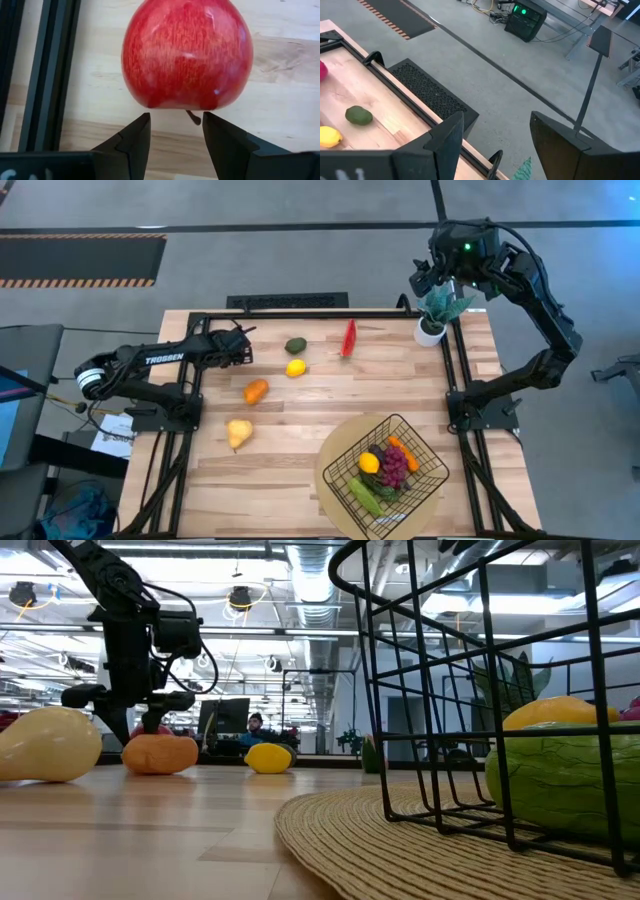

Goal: Build produce basket
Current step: Put the apple into the mesh basket

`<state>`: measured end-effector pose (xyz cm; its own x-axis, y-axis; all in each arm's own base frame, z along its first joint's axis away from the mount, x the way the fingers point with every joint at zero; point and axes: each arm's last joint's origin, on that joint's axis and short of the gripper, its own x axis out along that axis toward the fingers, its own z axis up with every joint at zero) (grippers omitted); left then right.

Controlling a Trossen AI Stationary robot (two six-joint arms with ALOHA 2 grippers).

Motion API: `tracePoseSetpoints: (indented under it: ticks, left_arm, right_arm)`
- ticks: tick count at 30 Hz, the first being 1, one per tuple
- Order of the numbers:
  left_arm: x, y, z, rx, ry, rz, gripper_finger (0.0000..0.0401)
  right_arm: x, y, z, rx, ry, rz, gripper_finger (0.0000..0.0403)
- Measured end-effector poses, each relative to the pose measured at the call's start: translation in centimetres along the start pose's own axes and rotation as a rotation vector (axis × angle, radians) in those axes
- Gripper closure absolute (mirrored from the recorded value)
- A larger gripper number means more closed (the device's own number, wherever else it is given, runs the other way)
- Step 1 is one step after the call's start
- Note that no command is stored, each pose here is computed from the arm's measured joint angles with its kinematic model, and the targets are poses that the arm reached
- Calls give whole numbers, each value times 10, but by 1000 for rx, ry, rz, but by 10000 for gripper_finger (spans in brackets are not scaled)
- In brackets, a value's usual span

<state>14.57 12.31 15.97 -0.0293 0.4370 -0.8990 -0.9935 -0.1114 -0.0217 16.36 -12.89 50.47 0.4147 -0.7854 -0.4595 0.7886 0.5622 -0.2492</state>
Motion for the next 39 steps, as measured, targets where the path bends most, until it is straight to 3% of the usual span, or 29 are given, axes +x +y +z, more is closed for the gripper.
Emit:
tracePoseSetpoints:
  ticks: [13, 25, 39]
  left_arm:
    - [0, -3, 1, -34, -5, -30, 234]
    - [0, 6, -3, -30, 14, 64, 234]
    - [0, 2, 0, -37, -14, 34, 234]
  right_arm:
    - [-2, 6, -1, -16, 2, 27, 155]
    - [-3, 7, -1, -22, 3, 30, 155]
    - [-3, 7, -1, -22, 4, 30, 155]
